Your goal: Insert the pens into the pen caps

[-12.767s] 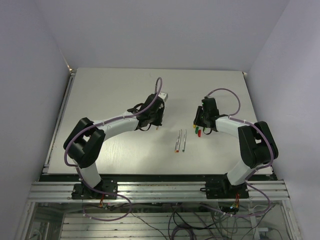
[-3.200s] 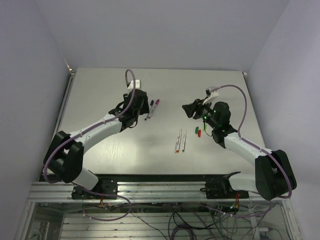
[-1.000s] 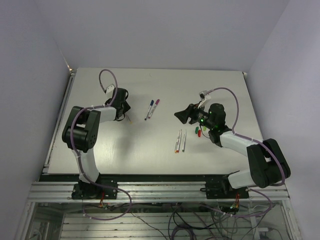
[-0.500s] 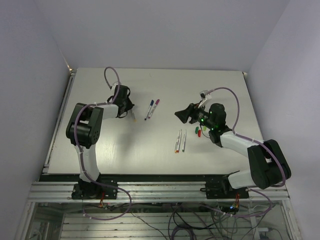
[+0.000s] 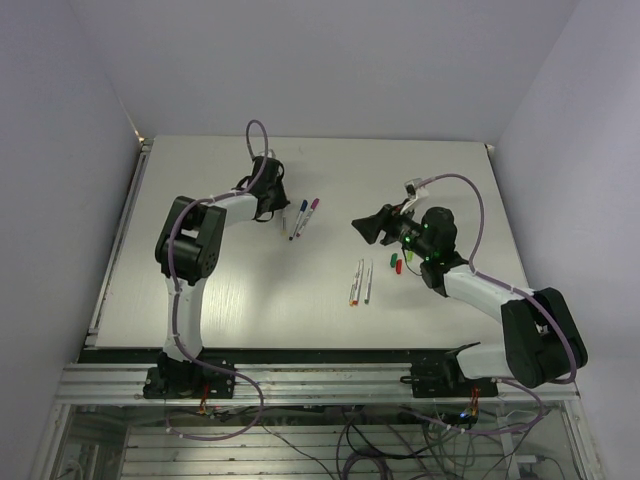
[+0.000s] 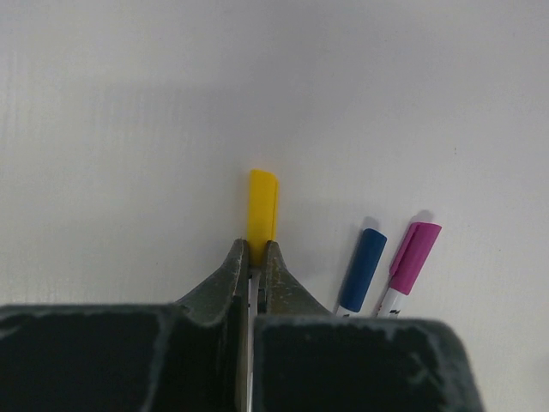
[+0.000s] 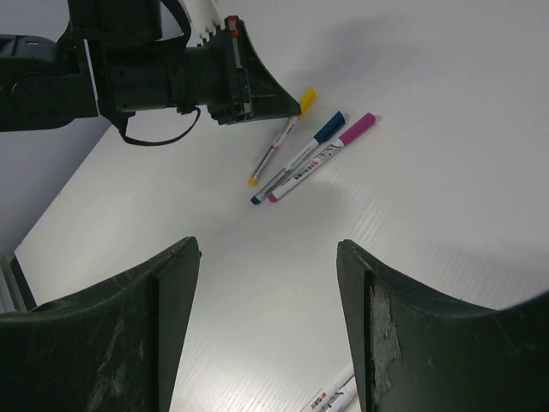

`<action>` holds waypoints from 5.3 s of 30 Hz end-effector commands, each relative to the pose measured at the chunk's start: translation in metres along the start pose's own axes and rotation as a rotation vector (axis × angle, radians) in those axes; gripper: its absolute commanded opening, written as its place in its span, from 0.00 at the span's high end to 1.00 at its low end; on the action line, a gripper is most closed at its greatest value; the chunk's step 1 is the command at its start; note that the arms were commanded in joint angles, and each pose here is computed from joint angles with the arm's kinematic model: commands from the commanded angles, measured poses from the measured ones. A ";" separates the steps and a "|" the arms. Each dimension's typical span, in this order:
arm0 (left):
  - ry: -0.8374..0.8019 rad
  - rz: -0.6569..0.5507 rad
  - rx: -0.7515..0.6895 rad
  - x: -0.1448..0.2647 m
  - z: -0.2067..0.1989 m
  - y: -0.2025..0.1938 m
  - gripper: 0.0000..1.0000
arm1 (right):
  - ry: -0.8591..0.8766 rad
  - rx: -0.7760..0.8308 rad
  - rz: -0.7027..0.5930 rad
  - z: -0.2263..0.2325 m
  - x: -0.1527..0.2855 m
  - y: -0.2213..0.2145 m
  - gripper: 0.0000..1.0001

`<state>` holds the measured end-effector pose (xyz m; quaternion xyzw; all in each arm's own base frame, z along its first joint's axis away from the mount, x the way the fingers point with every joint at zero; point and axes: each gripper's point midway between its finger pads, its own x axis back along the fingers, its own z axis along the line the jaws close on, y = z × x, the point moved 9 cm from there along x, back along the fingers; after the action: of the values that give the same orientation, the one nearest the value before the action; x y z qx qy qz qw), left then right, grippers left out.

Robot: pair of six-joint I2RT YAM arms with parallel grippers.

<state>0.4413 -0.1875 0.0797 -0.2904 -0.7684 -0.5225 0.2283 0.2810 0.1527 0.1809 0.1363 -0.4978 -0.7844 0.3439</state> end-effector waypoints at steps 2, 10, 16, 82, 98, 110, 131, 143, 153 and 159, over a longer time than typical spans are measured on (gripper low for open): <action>0.054 0.199 -0.111 -0.008 0.015 -0.040 0.92 | -0.011 0.004 -0.021 0.002 0.005 0.002 0.35; -0.020 0.156 -0.152 -0.008 0.003 -0.027 0.63 | -0.020 0.006 -0.020 0.001 0.003 0.003 0.35; -0.038 0.118 -0.164 0.001 -0.006 -0.014 0.44 | -0.029 0.028 -0.030 0.002 0.004 0.010 0.35; -0.334 0.283 -0.789 0.145 -0.149 -0.175 0.39 | -0.794 -0.006 -0.156 -0.052 0.093 0.012 0.46; -0.371 0.310 -0.781 0.144 -0.154 -0.185 0.40 | -0.787 -0.016 -0.157 -0.052 0.092 0.012 0.46; -0.302 0.329 -0.818 0.140 -0.148 -0.189 0.42 | -0.780 -0.021 -0.146 -0.053 0.089 0.009 0.46; -0.114 0.360 -0.882 0.140 -0.114 -0.197 0.58 | -0.825 -0.048 -0.138 -0.056 0.091 0.005 0.47; -0.064 0.381 -0.882 0.125 -0.109 -0.201 0.74 | -0.886 -0.063 -0.112 -0.063 0.091 0.000 0.47; -0.022 0.396 -0.798 0.117 -0.093 -0.190 0.93 | -0.916 -0.085 -0.035 -0.073 0.086 -0.015 0.49; -0.174 0.344 -0.615 0.111 -0.099 -0.159 0.93 | -0.957 -0.109 0.069 -0.087 0.077 -0.025 0.54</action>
<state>0.2483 -0.3213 0.0892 -0.4956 -0.5054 -0.6942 0.1305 0.2540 0.0486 0.1292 -0.2556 -0.5676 -0.7758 0.1031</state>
